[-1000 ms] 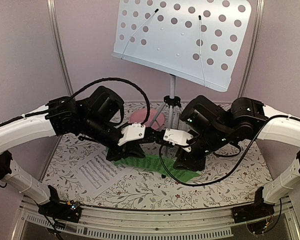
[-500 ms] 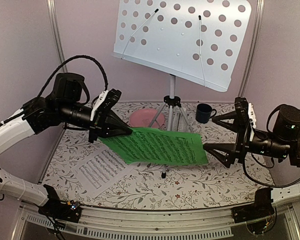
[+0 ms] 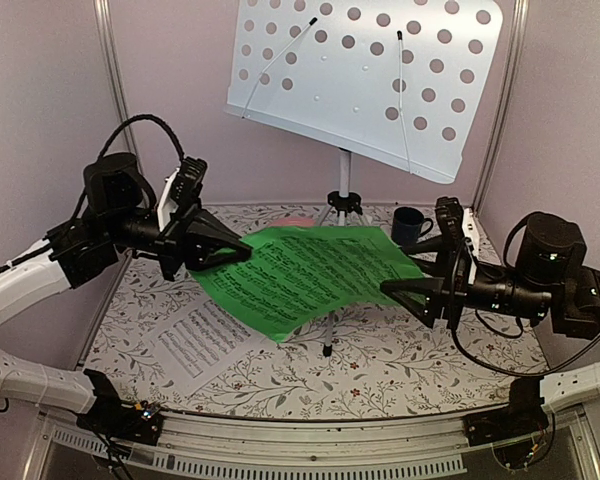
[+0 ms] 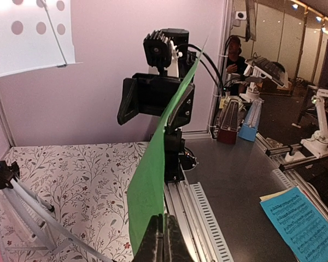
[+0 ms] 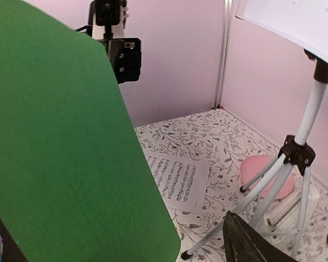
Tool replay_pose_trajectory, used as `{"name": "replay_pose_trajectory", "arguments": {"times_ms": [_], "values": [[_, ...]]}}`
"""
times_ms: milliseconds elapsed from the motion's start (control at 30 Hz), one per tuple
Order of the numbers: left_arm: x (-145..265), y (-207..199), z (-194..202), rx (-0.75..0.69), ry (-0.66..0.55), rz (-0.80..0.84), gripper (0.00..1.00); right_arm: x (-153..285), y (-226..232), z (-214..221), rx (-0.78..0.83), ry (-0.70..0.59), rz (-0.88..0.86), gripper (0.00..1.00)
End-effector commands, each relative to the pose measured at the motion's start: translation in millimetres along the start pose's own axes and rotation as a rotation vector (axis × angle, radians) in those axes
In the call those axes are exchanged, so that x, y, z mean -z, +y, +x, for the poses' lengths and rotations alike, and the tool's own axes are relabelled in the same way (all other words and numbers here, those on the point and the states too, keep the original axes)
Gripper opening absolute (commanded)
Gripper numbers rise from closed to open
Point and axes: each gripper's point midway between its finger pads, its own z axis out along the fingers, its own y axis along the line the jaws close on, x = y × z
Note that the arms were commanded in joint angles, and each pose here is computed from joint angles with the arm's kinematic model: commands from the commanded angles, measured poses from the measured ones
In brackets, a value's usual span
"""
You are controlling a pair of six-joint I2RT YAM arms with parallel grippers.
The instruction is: Set up the instrument practice props
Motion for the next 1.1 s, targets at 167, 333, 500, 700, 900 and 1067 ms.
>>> {"name": "replay_pose_trajectory", "arguments": {"times_ms": [167, 333, 500, 700, 900, 1067], "values": [[15.5, -5.0, -2.6, -0.023, -0.068, -0.009, 0.00, 5.4, 2.7, -24.2, 0.028, -0.072, -0.012, 0.04], [21.3, 19.8, -4.2, -0.060, 0.024, -0.192, 0.72, -6.9, 4.8, -19.7, 0.081, 0.034, -0.019, 0.00], [15.4, 19.6, -11.2, -0.120, 0.072, -0.245, 0.84, -23.1, 8.7, -0.8, 0.117, 0.206, -0.041, 0.00], [-14.3, 12.4, 6.1, -0.136, 0.160, -0.196, 0.82, -37.6, 21.1, 1.8, 0.097, 0.287, -0.104, 0.00], [-27.2, 4.5, 18.8, -0.132, 0.198, -0.160, 0.69, -52.3, 27.9, 9.6, 0.074, 0.362, -0.134, 0.00], [-28.8, -0.9, 19.6, -0.136, 0.186, -0.144, 0.16, -54.3, 28.8, 3.3, 0.074, 0.349, -0.136, 0.04]]}}
